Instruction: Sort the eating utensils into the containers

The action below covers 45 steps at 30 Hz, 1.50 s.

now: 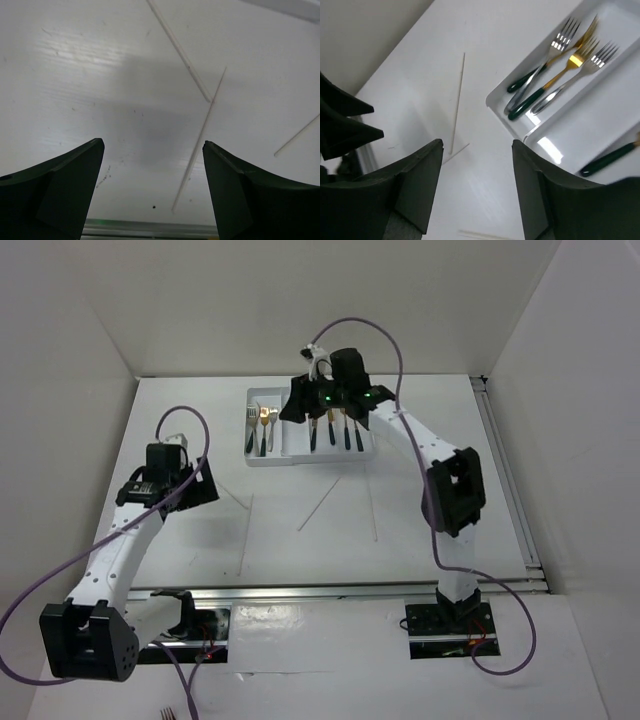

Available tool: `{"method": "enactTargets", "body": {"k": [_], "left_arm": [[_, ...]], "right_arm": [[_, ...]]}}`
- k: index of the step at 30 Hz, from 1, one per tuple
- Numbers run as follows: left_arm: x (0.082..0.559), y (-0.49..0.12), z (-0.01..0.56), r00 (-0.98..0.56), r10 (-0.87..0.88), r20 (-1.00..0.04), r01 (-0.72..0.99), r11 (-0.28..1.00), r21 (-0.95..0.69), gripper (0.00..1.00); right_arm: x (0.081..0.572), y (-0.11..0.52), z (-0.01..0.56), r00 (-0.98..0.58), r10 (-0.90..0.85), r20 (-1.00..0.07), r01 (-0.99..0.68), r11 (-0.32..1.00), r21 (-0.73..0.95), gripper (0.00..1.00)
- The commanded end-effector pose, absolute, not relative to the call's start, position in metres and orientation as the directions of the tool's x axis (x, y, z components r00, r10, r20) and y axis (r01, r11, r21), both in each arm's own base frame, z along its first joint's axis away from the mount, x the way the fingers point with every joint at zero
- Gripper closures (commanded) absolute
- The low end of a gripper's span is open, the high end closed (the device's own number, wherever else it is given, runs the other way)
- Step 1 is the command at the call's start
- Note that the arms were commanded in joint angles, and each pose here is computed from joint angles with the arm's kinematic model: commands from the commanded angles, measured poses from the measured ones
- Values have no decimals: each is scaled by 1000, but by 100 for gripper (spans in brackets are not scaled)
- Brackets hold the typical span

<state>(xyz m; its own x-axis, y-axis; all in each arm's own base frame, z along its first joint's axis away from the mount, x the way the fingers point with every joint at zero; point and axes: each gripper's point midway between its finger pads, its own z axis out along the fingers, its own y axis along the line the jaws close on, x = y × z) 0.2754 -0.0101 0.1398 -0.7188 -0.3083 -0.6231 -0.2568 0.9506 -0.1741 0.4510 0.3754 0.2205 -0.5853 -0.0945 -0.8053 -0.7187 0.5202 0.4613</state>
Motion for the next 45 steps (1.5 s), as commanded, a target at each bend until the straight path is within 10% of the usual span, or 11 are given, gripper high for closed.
{"method": "enactTargets", "body": {"k": [1, 13, 24, 45], "left_arm": [[268, -36, 137, -739, -379, -556, -237, 920, -313, 7], [252, -64, 84, -860, -411, -304, -306, 890, -338, 39], [292, -70, 91, -880, -292, -374, -211, 947, -244, 38], [352, -74, 39, -905, -374, -201, -347, 925, -156, 44]], "right_arm": [[453, 339, 264, -323, -175, -930, -789, 592, 162, 33], [439, 266, 235, -340, -281, -898, -685, 728, 31, 42], [434, 249, 227, -372, -272, -887, -665, 745, 51, 44], [458, 206, 212, -433, -273, -859, -606, 794, 53, 46]]}}
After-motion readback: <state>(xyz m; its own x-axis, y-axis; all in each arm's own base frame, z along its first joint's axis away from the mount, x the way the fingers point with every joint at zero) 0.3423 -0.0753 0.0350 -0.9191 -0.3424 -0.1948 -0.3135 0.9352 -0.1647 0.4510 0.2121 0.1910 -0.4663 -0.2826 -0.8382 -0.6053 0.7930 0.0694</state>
